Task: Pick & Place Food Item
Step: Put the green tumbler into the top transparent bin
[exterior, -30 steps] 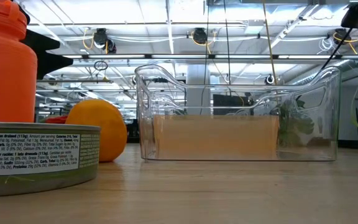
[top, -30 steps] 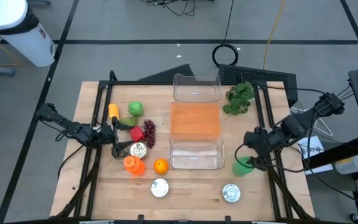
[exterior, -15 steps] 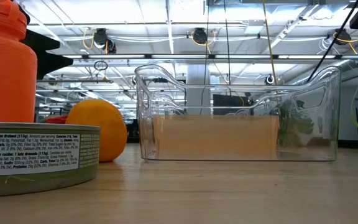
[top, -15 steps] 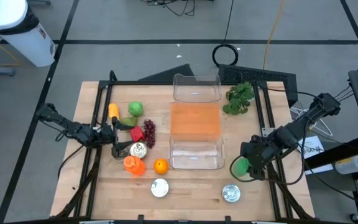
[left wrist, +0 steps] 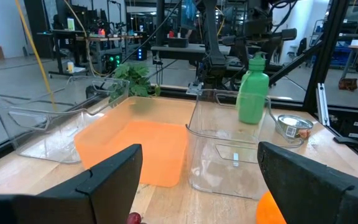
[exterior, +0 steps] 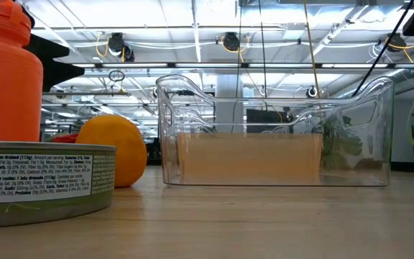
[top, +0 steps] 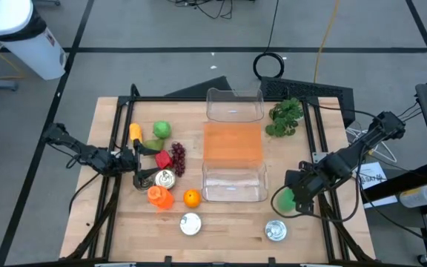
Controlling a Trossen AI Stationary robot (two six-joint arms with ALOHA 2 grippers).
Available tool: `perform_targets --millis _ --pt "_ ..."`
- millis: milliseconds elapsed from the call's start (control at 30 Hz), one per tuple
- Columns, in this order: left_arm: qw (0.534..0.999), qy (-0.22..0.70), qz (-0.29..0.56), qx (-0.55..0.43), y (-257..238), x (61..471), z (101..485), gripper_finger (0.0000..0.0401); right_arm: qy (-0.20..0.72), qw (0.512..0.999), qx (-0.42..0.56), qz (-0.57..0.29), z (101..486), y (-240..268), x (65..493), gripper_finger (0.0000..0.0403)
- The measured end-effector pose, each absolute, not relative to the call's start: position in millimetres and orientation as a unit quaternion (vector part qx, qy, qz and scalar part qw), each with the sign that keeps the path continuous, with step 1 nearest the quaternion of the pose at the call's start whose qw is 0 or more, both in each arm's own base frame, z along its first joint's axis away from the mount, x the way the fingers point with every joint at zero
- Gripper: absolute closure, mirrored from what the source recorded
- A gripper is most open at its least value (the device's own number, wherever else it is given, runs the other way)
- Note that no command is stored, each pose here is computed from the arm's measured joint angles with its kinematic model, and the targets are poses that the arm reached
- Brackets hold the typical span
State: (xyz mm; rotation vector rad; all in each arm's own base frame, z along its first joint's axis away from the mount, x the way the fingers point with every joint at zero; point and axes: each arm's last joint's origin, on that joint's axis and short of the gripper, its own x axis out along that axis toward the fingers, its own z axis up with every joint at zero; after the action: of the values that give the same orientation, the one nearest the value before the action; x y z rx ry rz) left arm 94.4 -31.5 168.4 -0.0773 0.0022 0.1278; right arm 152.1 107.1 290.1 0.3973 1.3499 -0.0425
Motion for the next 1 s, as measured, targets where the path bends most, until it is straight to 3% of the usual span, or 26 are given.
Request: perform_targets --millis 233,500,667,800,1000 --pt "0.997 0.001 0.064 -0.039 -32 94 168 0.0068 0.589 0.783 0.201 -0.002 306 101 144 0.0197" --pt "0.997 0.001 0.064 -0.039 -32 94 168 0.0068 0.475 0.86 0.186 -0.009 354 76 118 0.0197" --pt "0.997 0.001 0.064 -0.039 -32 94 168 0.0068 0.335 0.928 0.117 -0.115 375 49 97 0.0197" --pt "0.997 0.001 0.064 -0.039 -32 94 168 0.0068 0.226 0.949 0.06 -0.21 386 32 88 0.0197" --pt "0.997 0.001 0.064 -0.039 -32 94 168 0.0068 0.105 0.969 0.013 -0.223 417 26 98 0.0197"
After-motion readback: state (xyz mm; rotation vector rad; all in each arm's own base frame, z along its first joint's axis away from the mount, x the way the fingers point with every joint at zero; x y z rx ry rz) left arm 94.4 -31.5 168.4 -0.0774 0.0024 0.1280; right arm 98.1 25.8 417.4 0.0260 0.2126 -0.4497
